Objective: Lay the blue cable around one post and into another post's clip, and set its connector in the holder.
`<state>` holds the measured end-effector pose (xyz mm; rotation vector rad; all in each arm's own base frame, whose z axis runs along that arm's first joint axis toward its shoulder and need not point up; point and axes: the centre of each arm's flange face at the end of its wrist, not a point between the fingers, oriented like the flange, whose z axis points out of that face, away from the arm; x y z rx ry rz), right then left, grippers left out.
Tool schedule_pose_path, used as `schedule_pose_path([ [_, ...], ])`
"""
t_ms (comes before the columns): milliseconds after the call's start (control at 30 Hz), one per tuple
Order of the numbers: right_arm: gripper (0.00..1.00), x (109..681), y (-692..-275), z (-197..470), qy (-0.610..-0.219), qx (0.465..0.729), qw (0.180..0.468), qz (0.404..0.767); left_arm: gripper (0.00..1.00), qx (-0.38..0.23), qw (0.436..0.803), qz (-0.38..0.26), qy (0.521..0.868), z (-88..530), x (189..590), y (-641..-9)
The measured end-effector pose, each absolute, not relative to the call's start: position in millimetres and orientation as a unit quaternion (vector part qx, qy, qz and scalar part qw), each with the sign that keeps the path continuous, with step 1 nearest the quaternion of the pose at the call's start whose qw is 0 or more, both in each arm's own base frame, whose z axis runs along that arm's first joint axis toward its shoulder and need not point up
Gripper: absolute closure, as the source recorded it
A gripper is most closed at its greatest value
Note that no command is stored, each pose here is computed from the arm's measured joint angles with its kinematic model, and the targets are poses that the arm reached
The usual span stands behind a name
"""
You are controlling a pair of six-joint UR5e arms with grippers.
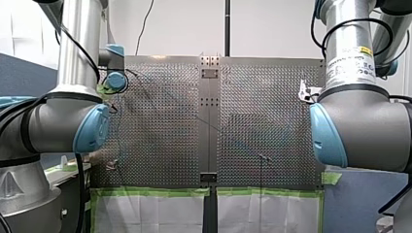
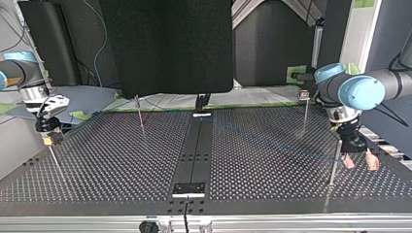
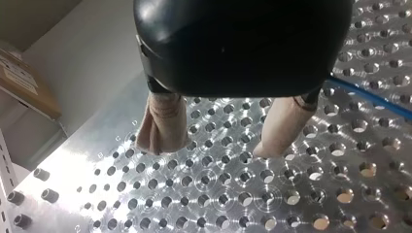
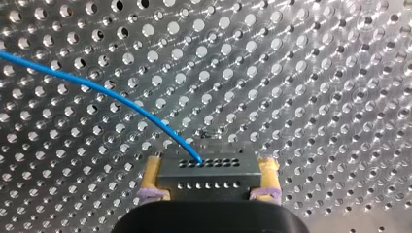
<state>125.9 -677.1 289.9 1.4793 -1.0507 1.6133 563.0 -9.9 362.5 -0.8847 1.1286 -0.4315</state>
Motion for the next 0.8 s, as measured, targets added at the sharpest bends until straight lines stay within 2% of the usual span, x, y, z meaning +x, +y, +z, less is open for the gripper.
schedule_pose_path([
  [200,1.00,126.2,-677.1,289.7,-0.407,0.570,0.350,0.622,0.00,-0.403,0.733,-0.196,0.513,362.5,563.0,-9.2],
  [333,1.00,124.2,-672.6,286.8,-0.419,0.579,0.333,0.615,0.00,-0.403,0.733,-0.195,0.513,362.4,563.0,-8.6],
  [800,1.00,124.1,-672.6,285.0,-0.420,0.579,0.333,0.615,0.00,-0.404,0.734,-0.194,0.511,362.7,563.1,-6.4],
])
